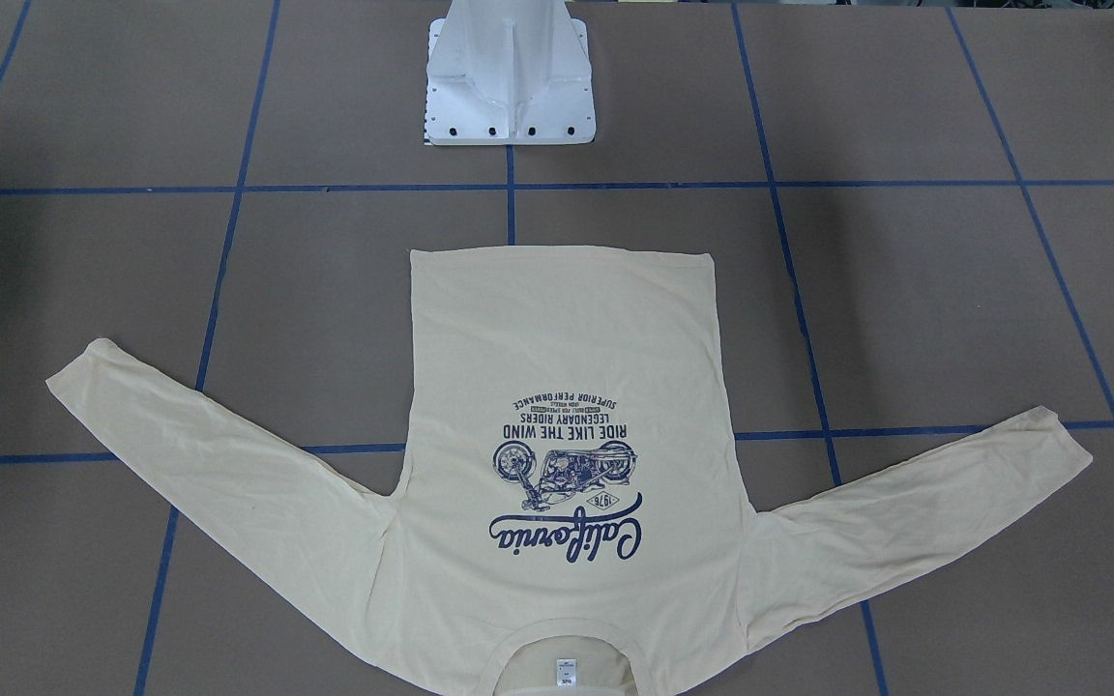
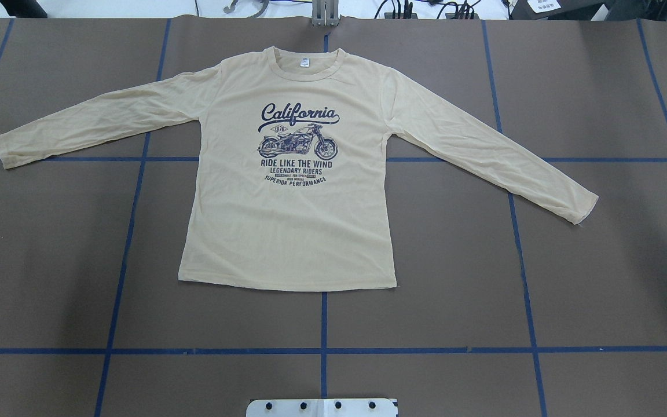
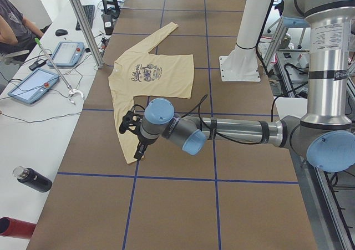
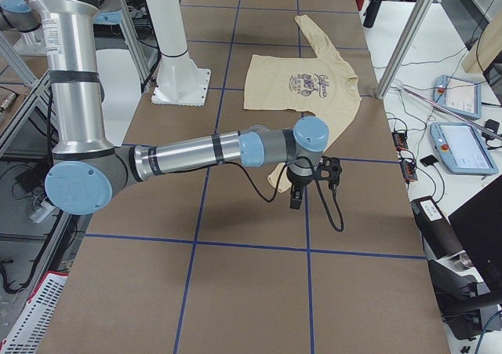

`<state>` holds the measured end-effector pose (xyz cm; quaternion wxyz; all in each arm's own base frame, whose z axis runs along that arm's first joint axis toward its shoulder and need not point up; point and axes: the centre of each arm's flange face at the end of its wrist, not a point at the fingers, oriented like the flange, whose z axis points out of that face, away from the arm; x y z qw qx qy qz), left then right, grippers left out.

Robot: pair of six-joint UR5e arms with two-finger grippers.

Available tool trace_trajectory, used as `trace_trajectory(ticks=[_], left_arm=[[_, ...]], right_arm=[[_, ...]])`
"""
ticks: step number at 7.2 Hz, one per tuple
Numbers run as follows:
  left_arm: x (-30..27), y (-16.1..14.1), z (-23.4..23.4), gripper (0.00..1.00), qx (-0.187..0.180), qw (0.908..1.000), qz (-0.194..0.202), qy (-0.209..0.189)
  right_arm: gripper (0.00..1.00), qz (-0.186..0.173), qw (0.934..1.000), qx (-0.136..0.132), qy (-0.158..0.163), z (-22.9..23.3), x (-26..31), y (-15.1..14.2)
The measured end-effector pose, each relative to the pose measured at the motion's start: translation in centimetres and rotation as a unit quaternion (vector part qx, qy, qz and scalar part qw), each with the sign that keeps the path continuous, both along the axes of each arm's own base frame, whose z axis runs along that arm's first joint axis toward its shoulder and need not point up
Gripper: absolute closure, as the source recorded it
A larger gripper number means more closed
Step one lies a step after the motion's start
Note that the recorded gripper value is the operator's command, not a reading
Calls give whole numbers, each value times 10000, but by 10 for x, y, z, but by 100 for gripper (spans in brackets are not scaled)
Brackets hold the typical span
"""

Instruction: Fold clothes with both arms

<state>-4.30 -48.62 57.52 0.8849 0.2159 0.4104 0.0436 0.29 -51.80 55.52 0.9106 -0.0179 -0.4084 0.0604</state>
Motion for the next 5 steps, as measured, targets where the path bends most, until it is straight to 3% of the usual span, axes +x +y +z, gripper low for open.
trace_trajectory(ticks=[2, 5], left_arm=[[1, 0, -2, 0, 39, 10000, 18, 3], [1, 0, -3, 0, 64, 10000, 29, 1]], right_arm=[[0, -114, 9999, -15, -9, 6, -13, 5], [0, -561, 9981, 237, -82, 33, -89, 10]])
